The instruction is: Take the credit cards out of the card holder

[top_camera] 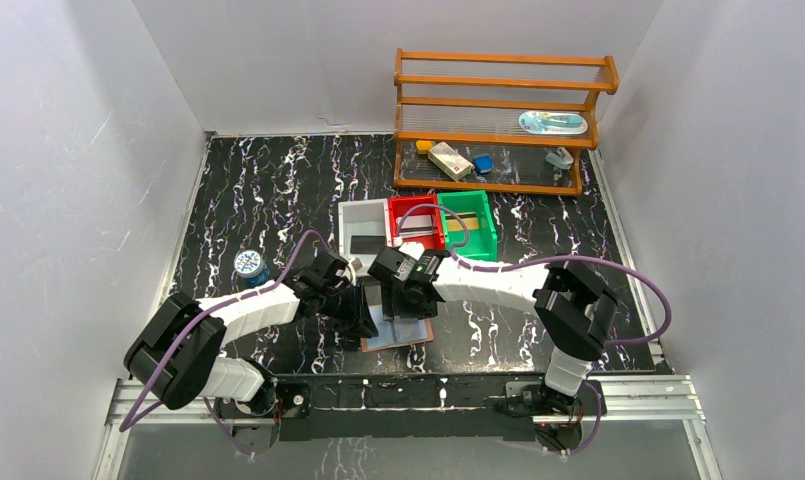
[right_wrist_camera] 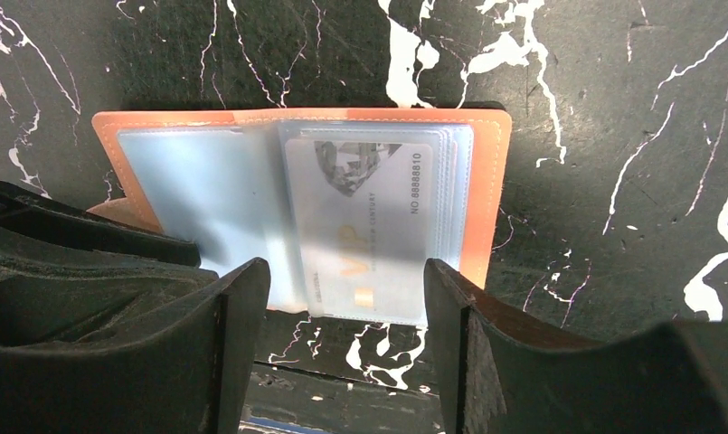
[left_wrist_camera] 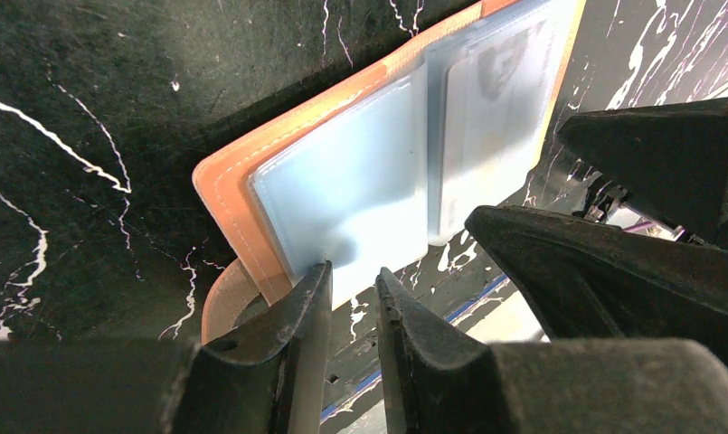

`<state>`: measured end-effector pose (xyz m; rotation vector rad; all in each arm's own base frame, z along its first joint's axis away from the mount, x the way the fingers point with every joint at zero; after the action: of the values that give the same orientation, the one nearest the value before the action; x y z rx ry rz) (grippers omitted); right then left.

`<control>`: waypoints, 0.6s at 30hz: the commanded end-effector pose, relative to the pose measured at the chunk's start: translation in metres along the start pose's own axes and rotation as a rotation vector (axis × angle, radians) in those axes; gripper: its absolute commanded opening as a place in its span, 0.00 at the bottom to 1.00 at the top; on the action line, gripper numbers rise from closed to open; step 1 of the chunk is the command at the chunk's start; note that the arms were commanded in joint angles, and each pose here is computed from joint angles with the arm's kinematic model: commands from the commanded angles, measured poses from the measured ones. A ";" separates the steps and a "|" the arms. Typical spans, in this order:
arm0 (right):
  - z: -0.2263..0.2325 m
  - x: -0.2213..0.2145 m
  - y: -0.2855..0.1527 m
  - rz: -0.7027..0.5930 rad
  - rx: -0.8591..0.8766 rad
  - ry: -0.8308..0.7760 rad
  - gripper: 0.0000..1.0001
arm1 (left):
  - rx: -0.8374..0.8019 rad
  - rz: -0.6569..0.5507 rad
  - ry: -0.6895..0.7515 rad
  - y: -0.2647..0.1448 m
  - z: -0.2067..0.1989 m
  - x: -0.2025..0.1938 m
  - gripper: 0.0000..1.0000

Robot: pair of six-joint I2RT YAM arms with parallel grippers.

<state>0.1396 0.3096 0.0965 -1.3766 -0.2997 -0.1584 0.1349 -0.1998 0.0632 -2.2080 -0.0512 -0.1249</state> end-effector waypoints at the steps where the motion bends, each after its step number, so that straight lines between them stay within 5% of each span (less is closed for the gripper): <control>1: -0.001 -0.002 0.009 0.010 -0.022 0.008 0.72 | 0.035 0.016 0.001 0.000 0.005 -0.003 0.24; 18: -0.010 -0.015 0.029 0.065 -0.071 -0.003 0.75 | 0.037 0.018 0.001 0.001 0.005 -0.003 0.24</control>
<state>0.1382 0.3098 0.0821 -1.4086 -0.2830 -0.1327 0.1349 -0.1999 0.0632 -2.2083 -0.0509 -0.1248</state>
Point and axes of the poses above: each gripper's point midway between its finger pads, its own y axis out along the fingers, its own z axis along the line the jaws close on, x = y × z, the point moved 5 cm from there along -y, back along the fingers, and after that the axes turned 3 degrees about y, right-handed, at the moved point
